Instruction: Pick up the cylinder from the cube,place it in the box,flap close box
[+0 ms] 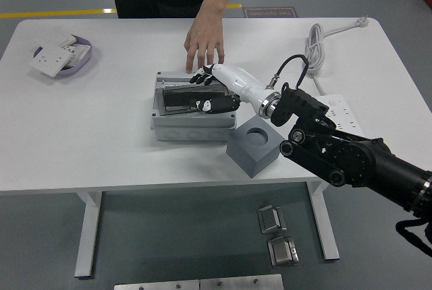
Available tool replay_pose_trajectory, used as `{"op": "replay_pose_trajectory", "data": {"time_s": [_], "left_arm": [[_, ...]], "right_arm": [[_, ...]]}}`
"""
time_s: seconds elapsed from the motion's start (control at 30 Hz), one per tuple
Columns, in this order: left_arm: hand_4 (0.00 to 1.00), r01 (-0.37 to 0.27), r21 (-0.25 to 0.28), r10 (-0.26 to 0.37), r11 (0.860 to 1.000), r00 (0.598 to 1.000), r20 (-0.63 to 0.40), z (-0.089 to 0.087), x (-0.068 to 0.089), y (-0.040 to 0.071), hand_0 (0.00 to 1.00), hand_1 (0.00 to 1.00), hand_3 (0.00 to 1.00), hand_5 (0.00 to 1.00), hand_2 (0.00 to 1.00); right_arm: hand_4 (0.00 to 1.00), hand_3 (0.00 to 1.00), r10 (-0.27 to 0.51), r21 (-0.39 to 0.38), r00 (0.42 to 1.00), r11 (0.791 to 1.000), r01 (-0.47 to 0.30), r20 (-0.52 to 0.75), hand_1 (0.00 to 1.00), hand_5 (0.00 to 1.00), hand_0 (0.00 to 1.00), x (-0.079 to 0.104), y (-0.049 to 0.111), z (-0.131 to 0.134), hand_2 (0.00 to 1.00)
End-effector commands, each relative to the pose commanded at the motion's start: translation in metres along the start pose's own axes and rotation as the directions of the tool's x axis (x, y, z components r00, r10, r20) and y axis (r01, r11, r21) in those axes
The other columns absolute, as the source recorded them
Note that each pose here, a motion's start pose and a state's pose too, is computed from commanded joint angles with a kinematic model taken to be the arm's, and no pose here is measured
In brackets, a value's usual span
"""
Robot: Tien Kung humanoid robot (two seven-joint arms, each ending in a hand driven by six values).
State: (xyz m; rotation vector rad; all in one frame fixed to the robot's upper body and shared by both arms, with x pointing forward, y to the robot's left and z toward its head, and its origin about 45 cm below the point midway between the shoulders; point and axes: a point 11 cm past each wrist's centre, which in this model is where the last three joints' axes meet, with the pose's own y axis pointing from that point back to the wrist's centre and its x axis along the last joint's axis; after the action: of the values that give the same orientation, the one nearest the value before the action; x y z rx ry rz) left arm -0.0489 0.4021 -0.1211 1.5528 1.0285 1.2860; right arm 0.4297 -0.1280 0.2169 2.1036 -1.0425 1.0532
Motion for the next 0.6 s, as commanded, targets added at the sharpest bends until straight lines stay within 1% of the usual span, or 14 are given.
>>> {"op": "replay_pose_trajectory", "data": {"time_s": [0.1,0.2,0.23,0.33,0.47,0.6], "left_arm": [[0.601,0.002,0.001,-0.002,1.0,1.0,0.0,0.0,-0.001,0.0,0.585,0.625,0.577,0.206,0.532],[0.6,0.004,0.004,-0.004,1.0,1.0,-0.001,-0.001,-0.002,0.0,0.585,0.625,0.577,0.206,0.532],[0.6,0.005,0.006,-0.005,1.0,1.0,-0.001,-0.002,-0.003,0.0,0.585,0.625,0.577,0.206,0.532],[0.599,0.007,0.01,-0.007,1.0,1.0,-0.003,-0.004,-0.004,0.0,0.585,0.624,0.577,0.204,0.532],[0.599,0.011,0.021,-0.011,1.0,1.0,-0.008,-0.008,-0.007,0.0,0.585,0.624,0.577,0.204,0.532],[0.594,0.018,0.031,-0.018,0.999,1.0,-0.01,-0.013,-0.011,0.0,0.585,0.622,0.577,0.201,0.532]], "right_arm": [[0.731,0.709,0.036,-0.015,0.999,0.999,-0.036,0.008,0.67,0.388,0.733,0.012,0.002,0.006,0.694],[0.73,0.709,0.086,-0.034,0.996,0.996,-0.086,0.012,0.67,0.387,0.732,0.03,0.008,0.015,0.695],[0.73,0.709,0.108,-0.042,0.994,0.993,-0.108,0.013,0.67,0.387,0.732,0.037,0.011,0.019,0.695],[0.731,0.709,0.153,-0.058,0.988,0.987,-0.151,0.027,0.67,0.392,0.731,0.05,0.02,0.028,0.693],[0.731,0.709,0.219,-0.071,0.972,0.974,-0.214,0.078,0.67,0.392,0.731,0.061,0.035,0.037,0.693],[0.729,0.707,0.284,-0.072,0.946,0.959,-0.275,0.158,0.67,0.391,0.732,0.065,0.048,0.042,0.693]]}}
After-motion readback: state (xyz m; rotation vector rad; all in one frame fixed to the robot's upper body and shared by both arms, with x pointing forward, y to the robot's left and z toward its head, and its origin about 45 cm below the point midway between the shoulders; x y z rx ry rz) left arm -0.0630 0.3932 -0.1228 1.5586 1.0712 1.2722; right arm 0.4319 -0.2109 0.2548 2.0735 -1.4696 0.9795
